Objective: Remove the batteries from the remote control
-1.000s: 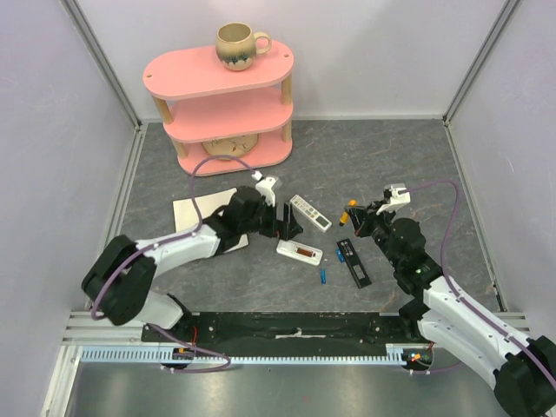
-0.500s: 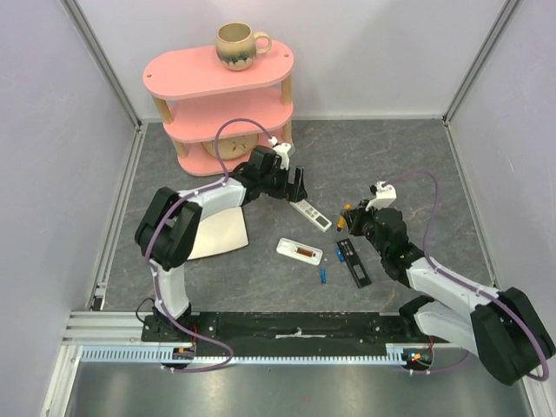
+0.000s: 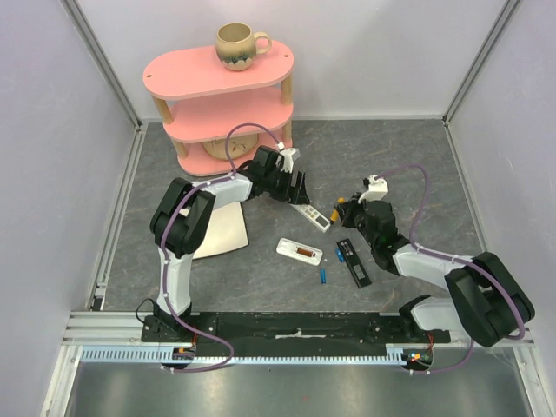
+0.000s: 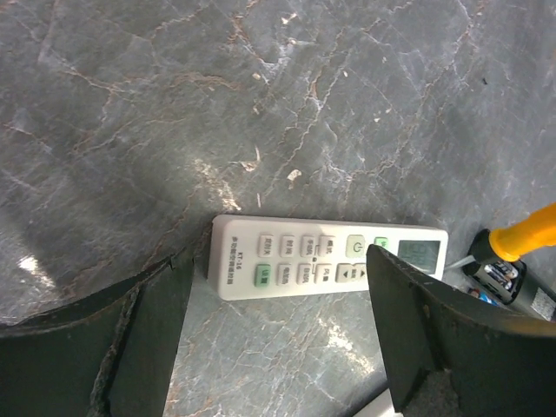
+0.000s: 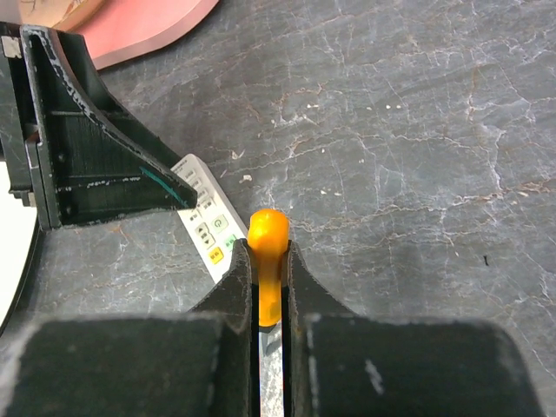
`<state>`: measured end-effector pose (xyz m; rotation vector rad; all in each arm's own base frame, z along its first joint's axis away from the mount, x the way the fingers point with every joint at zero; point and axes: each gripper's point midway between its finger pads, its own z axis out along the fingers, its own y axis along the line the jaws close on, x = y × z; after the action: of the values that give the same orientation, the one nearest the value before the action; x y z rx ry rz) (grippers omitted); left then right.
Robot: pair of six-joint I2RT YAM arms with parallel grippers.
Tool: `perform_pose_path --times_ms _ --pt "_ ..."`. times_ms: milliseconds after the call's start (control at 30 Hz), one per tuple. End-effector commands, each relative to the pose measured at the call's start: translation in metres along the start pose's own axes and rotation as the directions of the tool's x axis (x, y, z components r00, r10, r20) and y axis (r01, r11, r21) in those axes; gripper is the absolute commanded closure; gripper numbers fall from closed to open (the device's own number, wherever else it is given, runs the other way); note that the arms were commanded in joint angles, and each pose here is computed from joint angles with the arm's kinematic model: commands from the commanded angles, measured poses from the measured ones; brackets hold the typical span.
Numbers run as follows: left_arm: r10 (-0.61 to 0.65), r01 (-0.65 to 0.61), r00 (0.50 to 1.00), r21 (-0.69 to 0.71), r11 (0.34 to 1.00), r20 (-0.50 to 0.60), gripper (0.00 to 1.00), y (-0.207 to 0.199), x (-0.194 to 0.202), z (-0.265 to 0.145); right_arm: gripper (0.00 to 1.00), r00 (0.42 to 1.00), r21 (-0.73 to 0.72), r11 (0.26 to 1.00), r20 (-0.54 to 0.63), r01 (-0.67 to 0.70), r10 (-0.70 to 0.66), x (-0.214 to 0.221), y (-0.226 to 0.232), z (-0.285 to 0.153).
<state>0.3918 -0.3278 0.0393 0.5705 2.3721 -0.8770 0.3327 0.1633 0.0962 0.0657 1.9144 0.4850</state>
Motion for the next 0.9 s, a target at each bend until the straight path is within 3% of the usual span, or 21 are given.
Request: perform_pose_path --times_ms 0,200,867 --pt "0.039 -0.038 0.999 0.083 0.996 -0.006 0.15 -0.011 -0.005 0.005 1.00 0.997 -0.010 1.000 0.081 -0.020 0.021 -0.025 0.007 0.011" --pt "0.023 -0.018 0.999 0.143 0.990 -0.037 0.24 -0.021 0.007 0.005 1.00 0.997 0.000 1.000 0.080 -0.002 0.002 -0.026 0.006 0.014" --pt "0.014 -0.010 0.999 0.105 0.994 -0.036 0.24 -0.019 0.011 -0.004 1.00 0.996 0.049 0.997 0.068 0.053 -0.056 -0.032 -0.002 0.006"
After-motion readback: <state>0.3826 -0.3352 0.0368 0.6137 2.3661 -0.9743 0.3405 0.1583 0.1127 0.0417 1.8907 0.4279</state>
